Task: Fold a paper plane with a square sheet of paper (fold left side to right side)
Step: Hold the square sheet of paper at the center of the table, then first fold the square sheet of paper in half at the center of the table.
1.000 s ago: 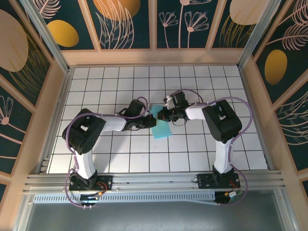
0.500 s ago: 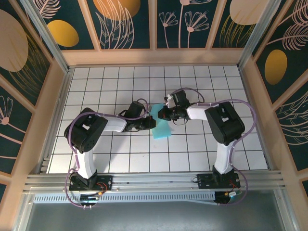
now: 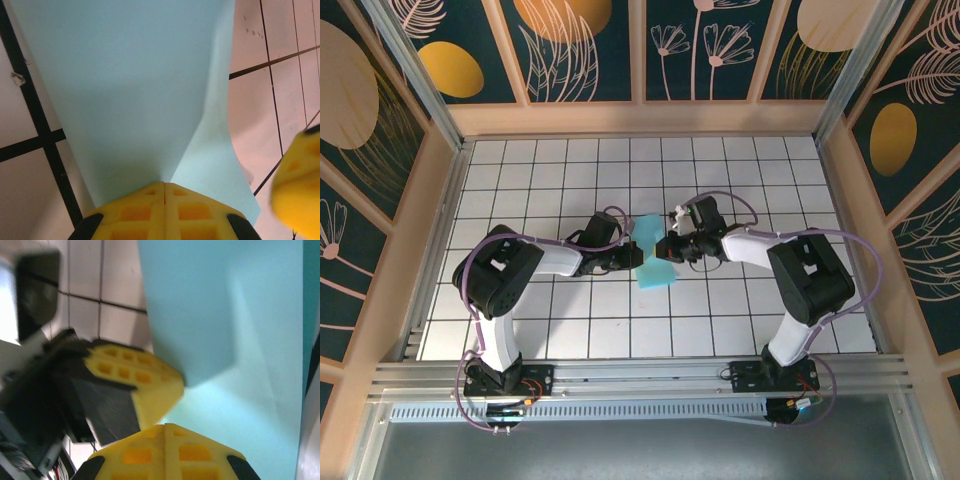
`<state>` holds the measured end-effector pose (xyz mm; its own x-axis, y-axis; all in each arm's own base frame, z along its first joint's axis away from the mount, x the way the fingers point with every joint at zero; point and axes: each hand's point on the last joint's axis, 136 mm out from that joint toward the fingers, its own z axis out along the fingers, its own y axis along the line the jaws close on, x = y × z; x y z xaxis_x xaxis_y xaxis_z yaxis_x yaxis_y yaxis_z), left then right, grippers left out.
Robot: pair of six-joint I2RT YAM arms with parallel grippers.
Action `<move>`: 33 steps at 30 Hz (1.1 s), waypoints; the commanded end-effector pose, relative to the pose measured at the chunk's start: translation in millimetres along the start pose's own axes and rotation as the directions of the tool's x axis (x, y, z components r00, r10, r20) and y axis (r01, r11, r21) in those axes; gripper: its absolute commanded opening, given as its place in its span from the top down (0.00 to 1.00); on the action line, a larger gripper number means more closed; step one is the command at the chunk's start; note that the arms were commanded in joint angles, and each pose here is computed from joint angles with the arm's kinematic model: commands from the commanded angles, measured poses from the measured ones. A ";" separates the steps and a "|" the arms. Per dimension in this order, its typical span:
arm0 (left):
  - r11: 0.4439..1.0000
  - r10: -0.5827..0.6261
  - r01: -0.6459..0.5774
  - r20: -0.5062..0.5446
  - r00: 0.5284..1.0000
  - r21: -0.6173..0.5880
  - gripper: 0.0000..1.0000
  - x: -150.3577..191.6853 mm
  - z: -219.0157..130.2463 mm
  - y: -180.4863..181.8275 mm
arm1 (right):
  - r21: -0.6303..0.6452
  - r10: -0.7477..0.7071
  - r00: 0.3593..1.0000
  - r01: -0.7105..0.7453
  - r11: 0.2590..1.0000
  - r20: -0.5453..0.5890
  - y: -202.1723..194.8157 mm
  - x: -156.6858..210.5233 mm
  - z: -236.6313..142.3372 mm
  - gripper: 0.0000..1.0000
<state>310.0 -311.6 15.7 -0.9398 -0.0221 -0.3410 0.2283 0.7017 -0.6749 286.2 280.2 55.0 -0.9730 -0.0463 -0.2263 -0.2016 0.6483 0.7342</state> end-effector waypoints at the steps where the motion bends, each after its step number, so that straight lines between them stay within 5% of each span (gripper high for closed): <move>1: 0.996 -0.046 0.041 -0.060 0.997 -0.079 0.99 22.7 -2.2 24.2 | -0.011 0.030 0.998 -0.031 0.999 -0.062 -2.6 21.7 8.1 1.00; 19: 0.998 -0.056 0.056 0.020 0.998 0.019 0.93 -15.5 -5.6 -12.6 | 0.142 0.089 0.988 -0.071 0.987 -0.129 -49.0 58.5 15.1 1.00; 33: 0.996 -0.083 0.085 0.058 0.995 -0.024 0.93 -26.5 0.1 9.1 | 0.231 0.106 0.985 -0.072 0.970 -0.138 -70.0 65.9 15.6 1.00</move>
<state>328.7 -306.2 23.4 -0.9425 -0.1029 -0.3181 0.1567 0.7046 -0.6921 252.7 268.8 14.7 -0.9883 -0.0837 -0.1279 -0.1496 0.7020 0.6963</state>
